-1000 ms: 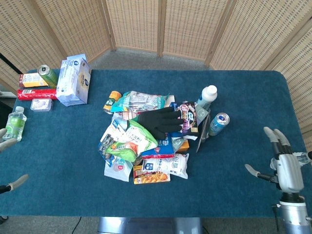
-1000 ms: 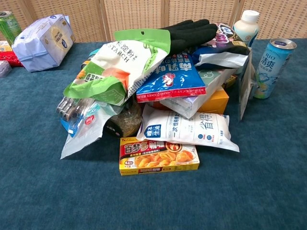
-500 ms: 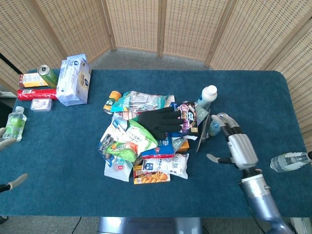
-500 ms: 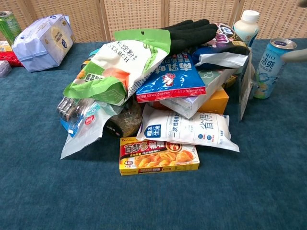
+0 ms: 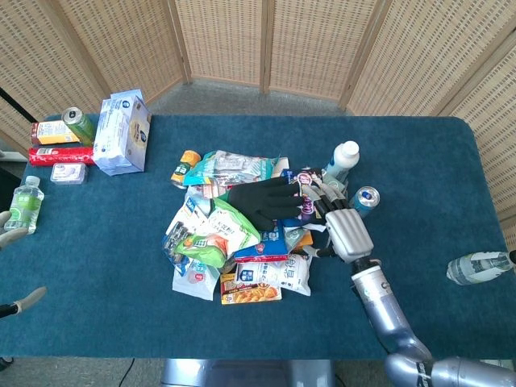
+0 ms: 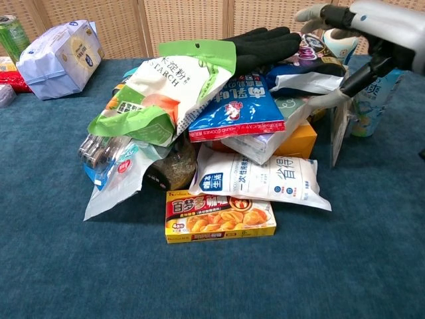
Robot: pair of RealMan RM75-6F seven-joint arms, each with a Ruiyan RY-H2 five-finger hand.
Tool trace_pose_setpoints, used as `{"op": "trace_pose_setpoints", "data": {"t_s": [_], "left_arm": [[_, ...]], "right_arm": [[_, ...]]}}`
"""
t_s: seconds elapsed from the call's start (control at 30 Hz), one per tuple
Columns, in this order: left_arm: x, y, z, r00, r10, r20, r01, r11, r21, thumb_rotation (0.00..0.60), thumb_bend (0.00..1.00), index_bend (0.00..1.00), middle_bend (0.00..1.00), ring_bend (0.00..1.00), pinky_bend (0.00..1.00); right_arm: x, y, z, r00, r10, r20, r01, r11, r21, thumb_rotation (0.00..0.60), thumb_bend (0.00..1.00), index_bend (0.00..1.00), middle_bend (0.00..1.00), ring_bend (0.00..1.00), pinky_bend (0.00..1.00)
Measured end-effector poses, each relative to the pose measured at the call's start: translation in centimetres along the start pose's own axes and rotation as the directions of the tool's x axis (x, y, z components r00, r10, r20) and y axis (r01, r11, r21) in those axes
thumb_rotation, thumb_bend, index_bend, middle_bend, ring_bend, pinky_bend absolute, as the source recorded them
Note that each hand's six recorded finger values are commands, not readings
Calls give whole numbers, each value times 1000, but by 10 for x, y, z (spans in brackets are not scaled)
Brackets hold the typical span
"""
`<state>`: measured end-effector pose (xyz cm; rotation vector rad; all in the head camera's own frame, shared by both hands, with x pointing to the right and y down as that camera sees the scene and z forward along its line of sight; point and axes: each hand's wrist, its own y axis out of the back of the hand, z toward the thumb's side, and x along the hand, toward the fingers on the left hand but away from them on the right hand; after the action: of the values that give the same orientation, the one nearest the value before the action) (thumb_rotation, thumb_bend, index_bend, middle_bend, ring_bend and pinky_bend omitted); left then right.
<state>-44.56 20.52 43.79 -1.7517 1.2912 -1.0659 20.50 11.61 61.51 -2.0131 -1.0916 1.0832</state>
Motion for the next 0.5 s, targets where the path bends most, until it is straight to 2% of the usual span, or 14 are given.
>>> {"op": "trace_pose_setpoints", "data": {"t_s": [0.13, 0.3, 0.37, 0.4, 0.47, 0.5], "left_arm": [[1, 2, -2, 1000, 5, -6, -5, 1000, -1, 600, 0, 200, 0, 0, 0], [1, 3, -4, 1000, 10, -14, -11, 1000, -3, 600, 0, 199, 0, 0, 0], [2, 3, -4, 1000, 9, -14, -9, 1000, -4, 600, 0, 199, 0, 0, 0], [2, 2, -4, 1000, 6, -13, -6, 1000, -3, 600, 0, 199, 0, 0, 0], [2, 1, -4, 1000, 3, -12, -3, 1000, -2, 600, 0, 199, 0, 0, 0], [2, 1, -3, 1000, 1, -12, -1, 1000, -2, 600, 0, 199, 0, 0, 0]], "right_arm": [[-10, -6, -5, 1000, -7, 17, 7, 1000, 1, 600, 0, 0, 0, 0, 0], [-16, -11, -11, 998, -58, 24, 58, 998, 5, 600, 0, 0, 0, 0, 0], [-16, -16, -13, 997, -69, 23, 69, 998, -6, 600, 0, 0, 0, 8, 42], [-16, -18, -13, 997, -69, 21, 70, 997, -12, 600, 0, 0, 22, 52, 117], [-17, -23, -13, 997, -70, 17, 71, 997, -27, 600, 0, 47, 170, 204, 269], [-17, -25, -13, 997, -70, 15, 71, 997, -32, 600, 0, 134, 325, 333, 368]]}}
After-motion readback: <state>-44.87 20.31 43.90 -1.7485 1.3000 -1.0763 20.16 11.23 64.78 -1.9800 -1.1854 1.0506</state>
